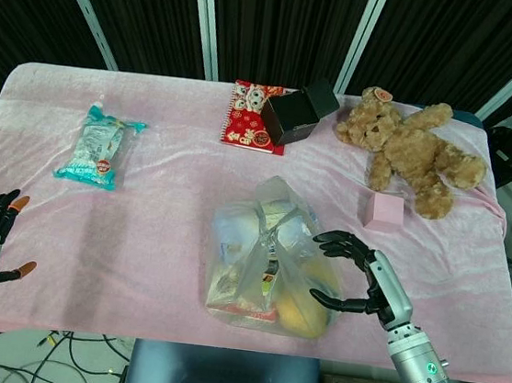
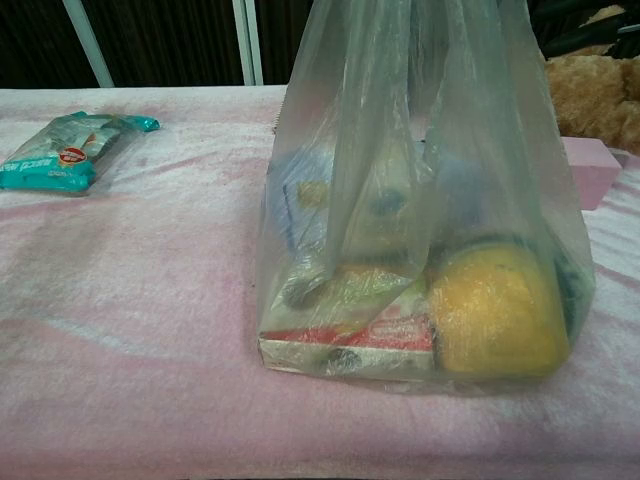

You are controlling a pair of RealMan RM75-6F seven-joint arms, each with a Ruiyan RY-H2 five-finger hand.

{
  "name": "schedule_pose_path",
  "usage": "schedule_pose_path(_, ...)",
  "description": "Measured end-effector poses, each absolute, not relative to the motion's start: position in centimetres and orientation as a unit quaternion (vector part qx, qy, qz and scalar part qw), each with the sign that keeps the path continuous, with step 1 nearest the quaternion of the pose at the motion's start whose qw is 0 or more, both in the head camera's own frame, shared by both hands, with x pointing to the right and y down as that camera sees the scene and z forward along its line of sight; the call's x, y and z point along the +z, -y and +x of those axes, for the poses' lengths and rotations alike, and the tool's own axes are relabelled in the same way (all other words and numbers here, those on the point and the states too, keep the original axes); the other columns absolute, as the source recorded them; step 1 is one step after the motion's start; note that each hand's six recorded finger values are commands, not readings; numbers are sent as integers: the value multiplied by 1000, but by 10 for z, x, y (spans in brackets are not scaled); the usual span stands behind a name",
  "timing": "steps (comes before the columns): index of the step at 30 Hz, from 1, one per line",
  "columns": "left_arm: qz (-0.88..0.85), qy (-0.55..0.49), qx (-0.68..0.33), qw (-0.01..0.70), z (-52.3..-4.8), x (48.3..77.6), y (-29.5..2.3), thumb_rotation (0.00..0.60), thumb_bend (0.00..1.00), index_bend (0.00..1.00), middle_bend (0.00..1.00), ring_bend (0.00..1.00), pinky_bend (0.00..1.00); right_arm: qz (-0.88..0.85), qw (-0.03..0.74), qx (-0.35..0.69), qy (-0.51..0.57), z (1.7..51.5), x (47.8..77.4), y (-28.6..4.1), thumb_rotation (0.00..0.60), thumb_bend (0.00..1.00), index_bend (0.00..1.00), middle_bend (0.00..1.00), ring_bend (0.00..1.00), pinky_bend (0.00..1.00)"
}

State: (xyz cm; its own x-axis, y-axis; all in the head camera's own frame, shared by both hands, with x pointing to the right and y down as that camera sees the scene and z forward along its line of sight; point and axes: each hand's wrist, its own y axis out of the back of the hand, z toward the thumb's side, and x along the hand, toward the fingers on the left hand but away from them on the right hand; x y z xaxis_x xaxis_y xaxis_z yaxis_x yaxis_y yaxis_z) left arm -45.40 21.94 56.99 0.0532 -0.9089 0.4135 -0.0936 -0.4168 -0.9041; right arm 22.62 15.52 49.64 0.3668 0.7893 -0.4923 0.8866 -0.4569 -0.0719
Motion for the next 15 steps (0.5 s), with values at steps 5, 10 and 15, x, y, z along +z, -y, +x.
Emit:
schedule_pose_path(5, -628, -400, -561, 363, -455, 570, -219, 600, 0, 0, 0, 0, 0, 818, 104, -235, -515, 227, 497, -154, 600, 104, 306, 249, 250, 268)
schedule_pose_path(10, -628, -399, -560, 363, -454, 570, -219, 600, 0, 0, 0, 0, 0, 818, 103, -231, -516, 226, 496, -152, 600, 104, 292, 244, 246, 268)
schedule_pose_path(15, -628, -400, -560, 362, -454, 570, -219, 600, 0, 0, 0, 0, 0, 820, 106, -228, -514, 223, 495, -151, 600, 104, 290, 244, 246, 268)
